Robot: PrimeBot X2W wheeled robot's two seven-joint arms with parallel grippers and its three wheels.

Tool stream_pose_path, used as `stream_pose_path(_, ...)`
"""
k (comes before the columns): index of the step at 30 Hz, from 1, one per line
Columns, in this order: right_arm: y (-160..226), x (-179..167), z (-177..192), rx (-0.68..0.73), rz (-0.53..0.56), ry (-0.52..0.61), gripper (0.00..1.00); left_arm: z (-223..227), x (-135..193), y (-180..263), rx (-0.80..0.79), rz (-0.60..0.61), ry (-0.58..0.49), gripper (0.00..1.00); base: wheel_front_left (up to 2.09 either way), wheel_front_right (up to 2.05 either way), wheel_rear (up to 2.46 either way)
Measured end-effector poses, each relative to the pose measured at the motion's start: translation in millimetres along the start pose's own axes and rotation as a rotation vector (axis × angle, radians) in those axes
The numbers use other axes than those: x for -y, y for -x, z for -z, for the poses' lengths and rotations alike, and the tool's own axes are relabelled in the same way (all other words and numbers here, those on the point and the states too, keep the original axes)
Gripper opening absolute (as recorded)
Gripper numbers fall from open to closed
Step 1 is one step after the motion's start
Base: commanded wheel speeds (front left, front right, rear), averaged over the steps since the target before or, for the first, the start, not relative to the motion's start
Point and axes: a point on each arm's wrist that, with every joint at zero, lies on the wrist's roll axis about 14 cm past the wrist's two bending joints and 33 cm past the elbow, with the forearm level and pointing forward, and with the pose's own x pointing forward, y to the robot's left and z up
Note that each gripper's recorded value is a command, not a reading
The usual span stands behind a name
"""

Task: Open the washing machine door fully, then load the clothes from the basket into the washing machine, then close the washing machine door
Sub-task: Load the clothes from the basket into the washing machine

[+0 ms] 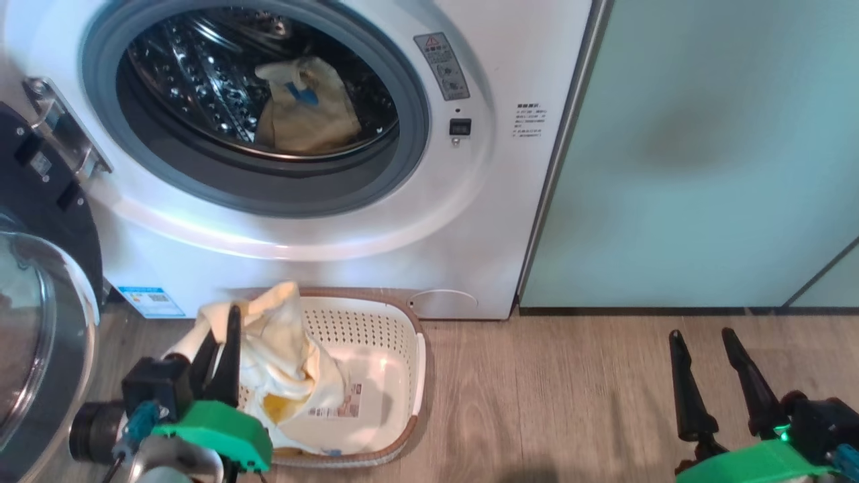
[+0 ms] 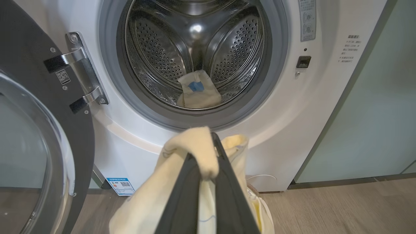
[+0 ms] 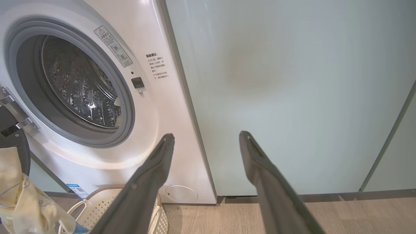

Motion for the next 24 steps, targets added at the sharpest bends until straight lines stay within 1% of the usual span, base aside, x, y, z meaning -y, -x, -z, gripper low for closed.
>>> stream_pose_path(8, 13, -1, -3, 0.000, 0.005, -0.001, 1.00, 1, 0, 14, -0.016, 0.000, 0.014, 0.00, 0.00, 0.00, 0.00)
stream_pose_path(24, 14, -3, -6, 0.003, 0.002, 0.005, 1.00, 4, 2, 15, -0.033, 0.008, 0.020, 0.00, 0.00, 0.00, 0.00)
